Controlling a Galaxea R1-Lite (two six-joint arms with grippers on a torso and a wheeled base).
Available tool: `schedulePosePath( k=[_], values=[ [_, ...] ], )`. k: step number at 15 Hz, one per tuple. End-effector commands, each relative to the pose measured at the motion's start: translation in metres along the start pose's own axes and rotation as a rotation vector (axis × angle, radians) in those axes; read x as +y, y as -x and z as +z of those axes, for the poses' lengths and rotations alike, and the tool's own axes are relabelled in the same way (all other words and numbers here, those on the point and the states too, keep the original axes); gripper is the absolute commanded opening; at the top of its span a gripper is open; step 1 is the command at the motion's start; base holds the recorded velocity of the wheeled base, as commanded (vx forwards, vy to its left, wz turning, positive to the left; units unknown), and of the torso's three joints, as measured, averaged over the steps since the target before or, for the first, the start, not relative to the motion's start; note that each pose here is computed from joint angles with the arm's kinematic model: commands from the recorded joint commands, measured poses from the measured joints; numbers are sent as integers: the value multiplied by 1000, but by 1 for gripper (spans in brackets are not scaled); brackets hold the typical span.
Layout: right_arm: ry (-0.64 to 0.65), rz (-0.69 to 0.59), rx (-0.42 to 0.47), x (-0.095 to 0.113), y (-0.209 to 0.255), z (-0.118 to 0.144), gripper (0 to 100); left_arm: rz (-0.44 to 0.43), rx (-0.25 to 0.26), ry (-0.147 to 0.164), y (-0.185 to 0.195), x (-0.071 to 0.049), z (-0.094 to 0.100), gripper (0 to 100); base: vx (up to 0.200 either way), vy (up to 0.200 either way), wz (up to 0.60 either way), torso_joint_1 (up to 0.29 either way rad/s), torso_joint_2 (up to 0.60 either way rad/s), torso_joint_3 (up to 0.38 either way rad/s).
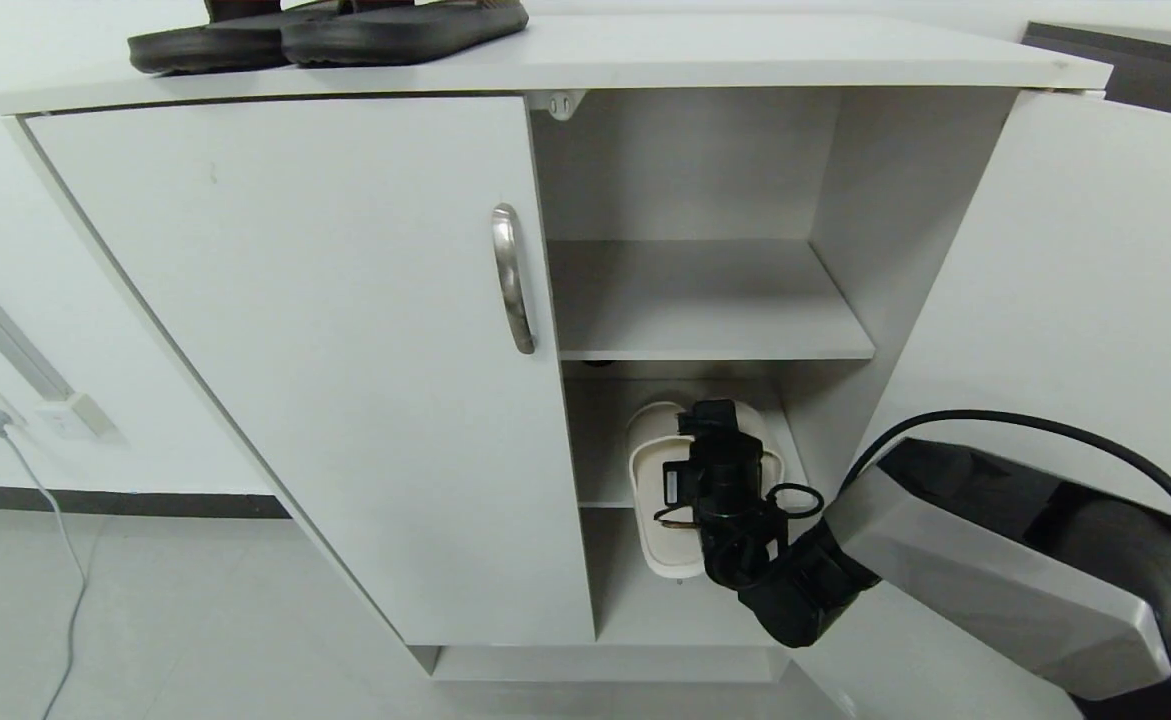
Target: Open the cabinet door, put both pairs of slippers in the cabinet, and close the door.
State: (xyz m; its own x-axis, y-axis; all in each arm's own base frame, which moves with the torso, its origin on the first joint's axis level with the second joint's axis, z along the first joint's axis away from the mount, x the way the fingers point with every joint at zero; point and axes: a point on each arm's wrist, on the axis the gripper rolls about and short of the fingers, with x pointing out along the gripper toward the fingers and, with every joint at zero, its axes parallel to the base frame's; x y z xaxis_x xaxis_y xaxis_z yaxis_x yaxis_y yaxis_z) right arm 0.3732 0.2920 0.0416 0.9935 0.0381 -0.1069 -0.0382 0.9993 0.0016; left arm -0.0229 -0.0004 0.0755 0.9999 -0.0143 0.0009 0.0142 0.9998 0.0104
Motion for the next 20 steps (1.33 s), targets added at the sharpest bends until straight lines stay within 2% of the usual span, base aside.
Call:
schedulePosePath(
  k=[1, 5, 10, 18, 19, 20],
  values=[
    [-12, -16, -10, 2, -17, 1, 0, 2, 1, 1, 0, 0, 0, 0, 0, 0, 0, 0, 0, 0],
    [-24, -44, -16, 4, -45, 12, 0, 5, 1, 1, 0, 0, 0, 0, 0, 0, 0, 0, 0, 0],
    [-31, -51, -25, 7, -56, 18, 0, 7, 1, 1, 0, 0, 0, 0, 0, 0, 0, 0, 0, 0],
    [-28, -62, -20, 6, -66, 5, 0, 8, 1, 1, 0, 0, 0, 0, 0, 0, 0, 0, 0, 0],
    [-26, -61, -17, 7, -66, 4, 100, 8, 1, 1, 0, 0, 0, 0, 0, 0, 0, 0, 0, 0],
    [-24, -61, -14, 7, -65, 3, 100, 8, 1, 1, 0, 0, 0, 0, 0, 0, 0, 0, 0, 0]
  ],
)
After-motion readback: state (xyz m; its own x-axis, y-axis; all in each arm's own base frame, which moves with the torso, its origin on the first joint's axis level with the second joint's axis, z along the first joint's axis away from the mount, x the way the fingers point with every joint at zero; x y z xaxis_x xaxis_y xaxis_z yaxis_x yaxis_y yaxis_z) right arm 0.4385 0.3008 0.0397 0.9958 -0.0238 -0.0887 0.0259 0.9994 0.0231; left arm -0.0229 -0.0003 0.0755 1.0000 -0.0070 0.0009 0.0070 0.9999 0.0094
